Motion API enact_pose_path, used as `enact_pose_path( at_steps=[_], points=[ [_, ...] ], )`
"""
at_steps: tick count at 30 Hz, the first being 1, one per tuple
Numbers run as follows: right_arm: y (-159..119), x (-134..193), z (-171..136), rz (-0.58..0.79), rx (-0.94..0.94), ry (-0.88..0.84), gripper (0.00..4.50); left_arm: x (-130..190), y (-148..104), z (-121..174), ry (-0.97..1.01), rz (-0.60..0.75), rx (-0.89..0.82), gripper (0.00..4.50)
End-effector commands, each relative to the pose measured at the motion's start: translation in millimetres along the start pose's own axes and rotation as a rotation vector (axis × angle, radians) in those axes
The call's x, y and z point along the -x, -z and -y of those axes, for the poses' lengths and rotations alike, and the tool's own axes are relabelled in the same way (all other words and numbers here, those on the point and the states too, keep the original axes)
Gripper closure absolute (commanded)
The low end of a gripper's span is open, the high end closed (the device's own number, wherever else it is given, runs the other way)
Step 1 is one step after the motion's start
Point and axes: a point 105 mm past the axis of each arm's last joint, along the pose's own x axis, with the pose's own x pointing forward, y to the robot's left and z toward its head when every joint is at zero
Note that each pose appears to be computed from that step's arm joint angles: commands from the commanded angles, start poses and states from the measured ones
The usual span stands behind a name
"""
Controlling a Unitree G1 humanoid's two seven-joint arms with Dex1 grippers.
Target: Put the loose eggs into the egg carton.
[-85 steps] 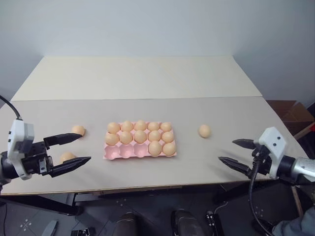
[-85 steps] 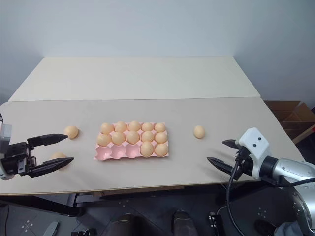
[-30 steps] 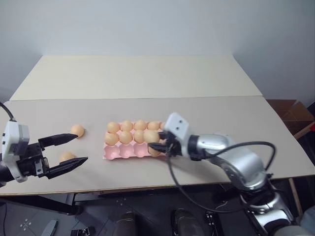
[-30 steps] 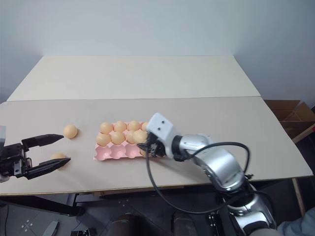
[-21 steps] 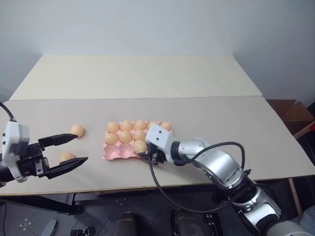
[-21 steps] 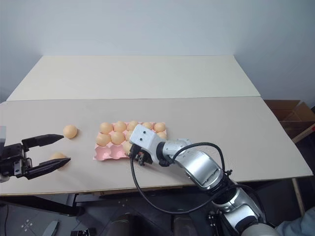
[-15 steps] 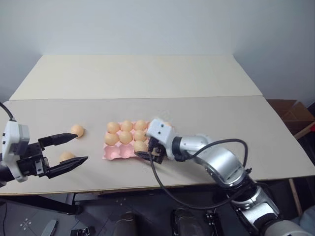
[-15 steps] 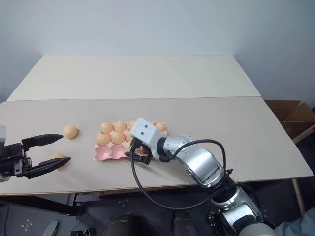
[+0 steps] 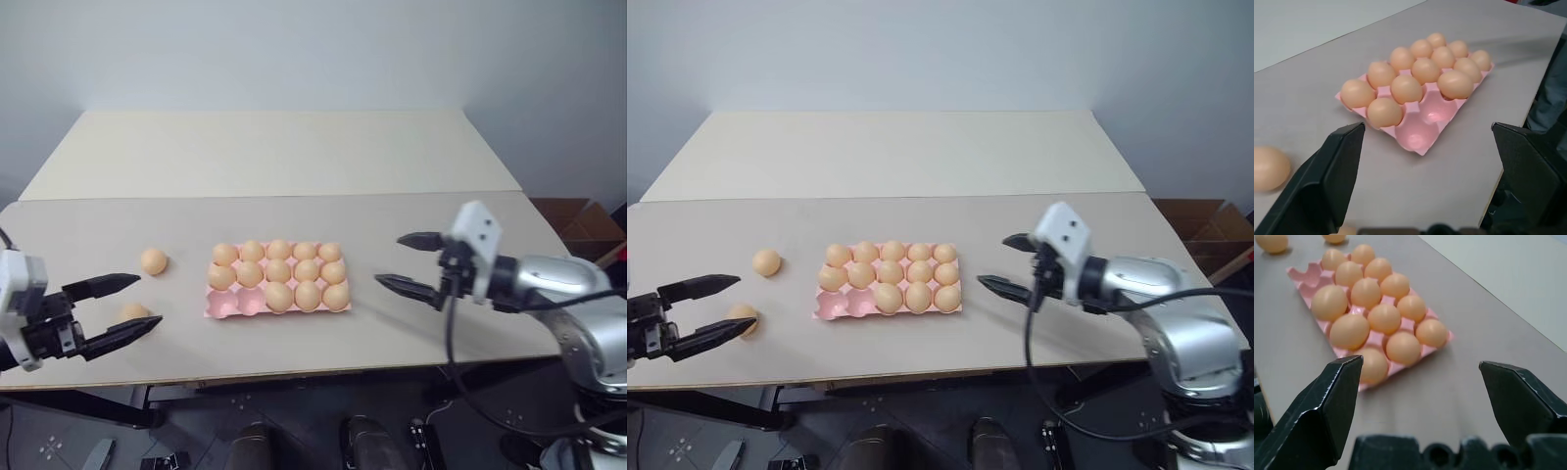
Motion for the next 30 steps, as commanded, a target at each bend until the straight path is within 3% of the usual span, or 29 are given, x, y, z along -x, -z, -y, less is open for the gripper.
enact_pose_path(
  at_steps=[1,9,18,27,30],
  points=[
    [7.2,20.7,2.7,0.003,0.093,-0.045,0.06,12.8,0.7,-3.0,-0.056,0.001,-0.01,0.0],
    [5.5,20.2,3.0,0.041,0.107,-0.061,0.06,20.7,10.7,-9.6,-0.227,-0.037,0.037,0.0],
    [-0.9,20.6,-2.8,0.066,0.101,-0.07,0.06,18.0,52.9,-25.7,-0.676,-0.271,0.371,0.0],
    [-14.3,19.4,-6.0,0.106,0.118,-0.069,0.06,-26.5,61.6,-36.8,-0.714,-0.286,0.47,0.0],
    [-17.6,19.5,-8.6,0.12,0.121,-0.071,0.06,-32.1,72.6,-39.4,-0.744,-0.346,0.519,0.0]
  ],
)
